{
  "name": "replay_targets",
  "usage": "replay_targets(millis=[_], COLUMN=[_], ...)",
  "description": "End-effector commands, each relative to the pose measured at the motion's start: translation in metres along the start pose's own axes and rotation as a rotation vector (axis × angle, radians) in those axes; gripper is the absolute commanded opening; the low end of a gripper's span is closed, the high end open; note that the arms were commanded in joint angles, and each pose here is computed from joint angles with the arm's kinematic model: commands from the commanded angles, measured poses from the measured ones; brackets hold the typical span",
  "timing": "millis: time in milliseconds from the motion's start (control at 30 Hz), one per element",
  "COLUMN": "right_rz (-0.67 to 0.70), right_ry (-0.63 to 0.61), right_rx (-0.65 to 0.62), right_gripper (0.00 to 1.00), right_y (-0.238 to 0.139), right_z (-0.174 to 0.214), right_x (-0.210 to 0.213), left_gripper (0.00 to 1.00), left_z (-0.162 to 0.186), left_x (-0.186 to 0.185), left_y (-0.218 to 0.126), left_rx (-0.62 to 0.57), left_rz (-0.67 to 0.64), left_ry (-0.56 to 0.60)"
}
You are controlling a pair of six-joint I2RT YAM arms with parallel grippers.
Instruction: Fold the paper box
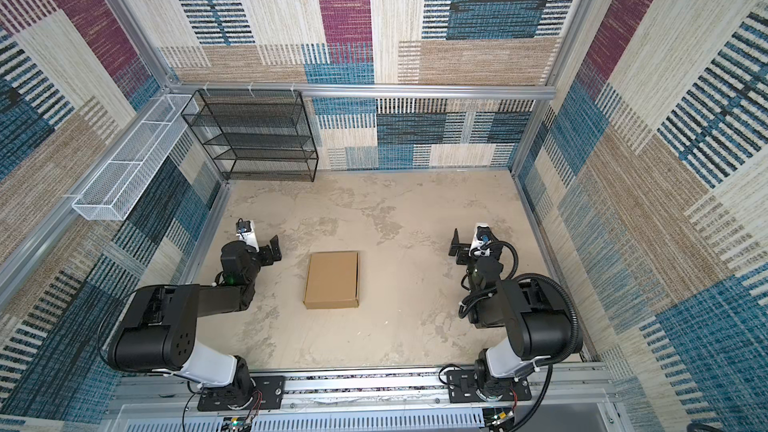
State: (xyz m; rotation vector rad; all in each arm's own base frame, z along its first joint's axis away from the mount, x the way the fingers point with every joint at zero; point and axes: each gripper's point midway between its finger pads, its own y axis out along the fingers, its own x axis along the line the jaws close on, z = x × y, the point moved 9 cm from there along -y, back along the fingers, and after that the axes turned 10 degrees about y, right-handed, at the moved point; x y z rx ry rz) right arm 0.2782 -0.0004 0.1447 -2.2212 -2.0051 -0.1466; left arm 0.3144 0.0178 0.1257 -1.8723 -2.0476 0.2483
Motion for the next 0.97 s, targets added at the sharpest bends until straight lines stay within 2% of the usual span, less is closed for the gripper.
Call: replay_targets(millis=[0,933], right_rz=[-0.012,-0.02], right_ry=[0.015,0.023], right_rx=[-0.022,-0.013], right_gripper=[1.0,1.0], right_y=[0.0009,0.0027], right_z=[-0.004,-0.0042], right_x=[0.0014,-0.0004], left_gripper=[0.99,0.99], left_z=[-0.0017,-0.0013], left_x=[0.0001,-0.0002], left_y=[0.0008,0.0009], left_rx=[-0.005,-0.004], left_rz=[0.003,0.004], left_ry=[0.017,0.017])
